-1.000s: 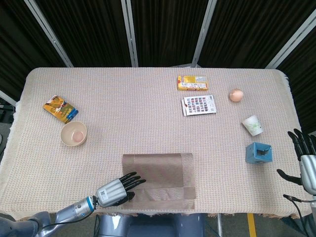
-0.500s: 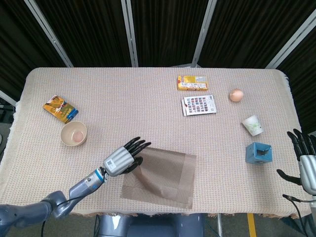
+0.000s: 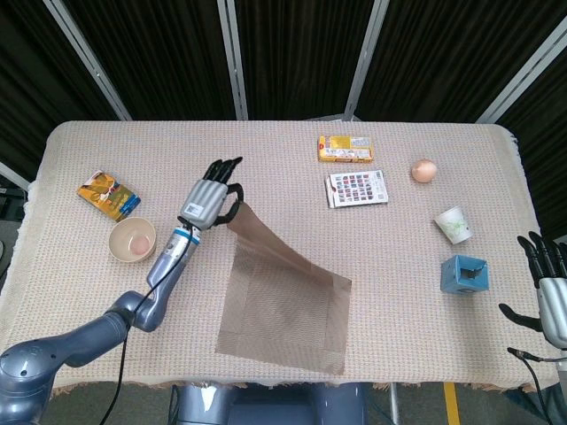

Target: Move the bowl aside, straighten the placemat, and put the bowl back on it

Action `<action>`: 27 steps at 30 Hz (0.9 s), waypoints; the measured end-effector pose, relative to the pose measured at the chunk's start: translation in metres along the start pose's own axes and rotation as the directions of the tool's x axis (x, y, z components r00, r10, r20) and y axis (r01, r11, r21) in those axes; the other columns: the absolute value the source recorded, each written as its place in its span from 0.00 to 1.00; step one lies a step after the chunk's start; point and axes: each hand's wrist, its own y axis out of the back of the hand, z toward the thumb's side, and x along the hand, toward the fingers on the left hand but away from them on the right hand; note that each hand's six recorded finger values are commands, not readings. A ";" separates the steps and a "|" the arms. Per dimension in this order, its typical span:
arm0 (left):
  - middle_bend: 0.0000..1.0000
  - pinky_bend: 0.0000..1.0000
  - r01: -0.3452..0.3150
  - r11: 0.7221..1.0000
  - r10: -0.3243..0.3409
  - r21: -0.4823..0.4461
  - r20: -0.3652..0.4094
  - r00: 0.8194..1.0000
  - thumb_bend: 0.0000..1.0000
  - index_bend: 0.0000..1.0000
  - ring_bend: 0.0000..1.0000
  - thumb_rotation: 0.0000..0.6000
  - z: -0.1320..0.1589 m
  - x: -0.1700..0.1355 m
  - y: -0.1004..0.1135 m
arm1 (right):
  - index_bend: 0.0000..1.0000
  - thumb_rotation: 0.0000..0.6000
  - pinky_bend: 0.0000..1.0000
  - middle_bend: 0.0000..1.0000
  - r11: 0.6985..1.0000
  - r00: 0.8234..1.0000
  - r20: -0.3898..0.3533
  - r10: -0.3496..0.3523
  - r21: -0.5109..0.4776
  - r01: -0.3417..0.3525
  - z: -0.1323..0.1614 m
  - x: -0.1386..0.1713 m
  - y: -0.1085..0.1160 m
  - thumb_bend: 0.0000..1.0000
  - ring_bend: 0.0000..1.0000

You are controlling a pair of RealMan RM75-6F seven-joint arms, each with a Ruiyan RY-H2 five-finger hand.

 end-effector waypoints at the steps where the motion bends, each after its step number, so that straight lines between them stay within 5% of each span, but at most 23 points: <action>1: 0.00 0.00 -0.002 1.000 0.002 -0.011 -0.032 0.999 0.54 0.65 0.00 1.00 -0.007 0.004 0.002 | 0.00 1.00 0.00 0.00 1.000 1.000 0.003 0.000 0.002 0.000 -0.001 0.000 0.000 0.00 0.00; 11: 0.00 0.00 0.017 0.999 -0.003 0.046 -0.293 0.956 0.54 0.60 0.00 1.00 -0.087 0.008 0.008 | 0.00 1.00 0.00 0.00 1.000 1.000 0.008 0.014 0.010 -0.014 0.000 -0.002 -0.004 0.00 0.00; 15: 0.00 0.00 0.010 0.998 0.015 0.068 -0.364 0.931 0.09 0.06 0.00 1.00 -0.113 -0.009 0.005 | 0.00 1.00 0.00 0.00 1.000 1.000 0.005 0.016 0.010 -0.016 0.001 -0.002 -0.005 0.00 0.00; 16: 0.00 0.00 0.012 0.998 0.014 0.068 -0.372 0.928 0.02 0.00 0.00 1.00 -0.117 -0.012 0.004 | 0.00 1.00 0.00 0.00 1.000 1.000 0.004 0.016 0.010 -0.016 0.001 -0.001 -0.005 0.00 0.00; 21: 0.00 0.00 0.024 0.998 0.000 0.057 -0.392 0.920 0.00 0.00 0.00 1.00 -0.129 -0.022 0.002 | 0.00 1.00 0.00 0.00 1.000 1.000 -0.002 0.015 0.007 -0.015 0.003 0.000 -0.004 0.00 0.00; 27: 0.00 0.00 -0.025 0.999 0.039 0.046 -0.347 0.937 0.00 0.00 0.00 1.00 -0.125 -0.034 0.012 | 0.00 1.00 0.00 0.00 0.999 0.999 -0.010 0.032 0.006 -0.032 0.005 0.000 -0.008 0.00 0.00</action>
